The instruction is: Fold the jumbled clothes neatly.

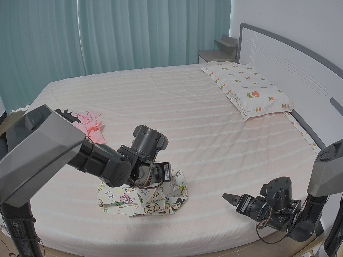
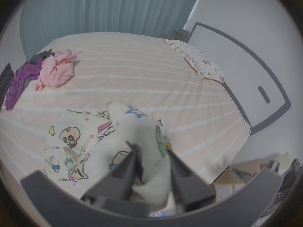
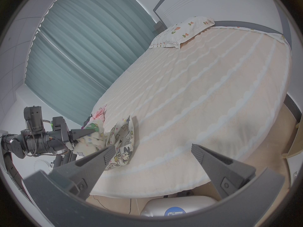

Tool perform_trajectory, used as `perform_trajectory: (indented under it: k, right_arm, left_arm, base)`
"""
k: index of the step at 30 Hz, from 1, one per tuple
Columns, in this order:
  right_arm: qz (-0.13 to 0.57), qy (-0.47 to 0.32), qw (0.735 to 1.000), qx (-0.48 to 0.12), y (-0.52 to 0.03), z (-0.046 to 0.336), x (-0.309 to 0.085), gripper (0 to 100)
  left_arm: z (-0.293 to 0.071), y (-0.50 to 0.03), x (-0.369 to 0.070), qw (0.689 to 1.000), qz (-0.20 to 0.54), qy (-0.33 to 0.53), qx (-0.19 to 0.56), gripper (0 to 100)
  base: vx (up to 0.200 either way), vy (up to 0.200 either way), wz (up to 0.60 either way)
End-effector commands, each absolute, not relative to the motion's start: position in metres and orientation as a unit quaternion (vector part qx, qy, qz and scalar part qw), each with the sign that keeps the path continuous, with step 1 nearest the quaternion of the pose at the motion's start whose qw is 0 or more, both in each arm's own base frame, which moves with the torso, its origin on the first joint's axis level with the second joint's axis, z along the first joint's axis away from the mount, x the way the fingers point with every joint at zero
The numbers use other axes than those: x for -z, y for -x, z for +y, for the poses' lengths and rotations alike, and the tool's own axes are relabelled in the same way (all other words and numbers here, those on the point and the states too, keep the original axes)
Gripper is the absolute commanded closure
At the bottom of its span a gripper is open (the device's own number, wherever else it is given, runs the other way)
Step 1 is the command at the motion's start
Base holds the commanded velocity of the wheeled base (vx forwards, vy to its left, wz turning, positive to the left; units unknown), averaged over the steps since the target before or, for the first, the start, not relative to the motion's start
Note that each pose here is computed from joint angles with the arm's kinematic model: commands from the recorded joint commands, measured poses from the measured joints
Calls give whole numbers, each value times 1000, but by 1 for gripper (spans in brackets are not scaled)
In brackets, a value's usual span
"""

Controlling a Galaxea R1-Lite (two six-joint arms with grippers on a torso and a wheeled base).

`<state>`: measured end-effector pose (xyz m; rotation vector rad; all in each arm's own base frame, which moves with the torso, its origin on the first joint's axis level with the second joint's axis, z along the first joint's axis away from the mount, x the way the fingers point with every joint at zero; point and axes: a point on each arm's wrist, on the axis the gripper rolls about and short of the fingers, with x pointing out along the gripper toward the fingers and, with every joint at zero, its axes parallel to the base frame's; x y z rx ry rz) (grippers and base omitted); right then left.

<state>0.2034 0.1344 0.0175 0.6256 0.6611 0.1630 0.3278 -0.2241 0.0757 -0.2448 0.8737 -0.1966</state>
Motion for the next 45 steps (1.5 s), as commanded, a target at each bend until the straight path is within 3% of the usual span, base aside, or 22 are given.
perform_trajectory:
  k: [1,7,12,24,31,39,45]
  right_arm:
    - [320,-301,895,-78,-203,135,-17,0]
    - [324,-299,894,-83,-201,137,-16,0]
    - [325,-298,894,-85,-200,138,-16,0]
    - [330,-296,892,-91,-197,141,-15,0]
    - [330,-296,892,-93,-197,141,-15,0]
    - [322,-298,893,-102,-201,146,-17,0]
    - [298,-280,902,-138,-222,166,-21,0]
  left_arm:
    - [-228,-333,-74,892,422,139,88,0]
    - [-223,-324,-67,882,439,155,70,0]
    - [-207,-309,-91,876,430,209,56,0]
    - [-137,-245,-119,836,451,300,91,0]
    - [-98,-258,-102,846,383,360,93,0]
    - [-64,-263,-87,798,382,449,129,0]
    - [-55,-273,-78,797,373,460,117,0]
  base:
    - [0,0,0]
    - [0,0,0]
    - [0,0,0]
    - [-100,0,0]
    - [0,0,0]
    - [0,175,0]
    - [0,200,0]
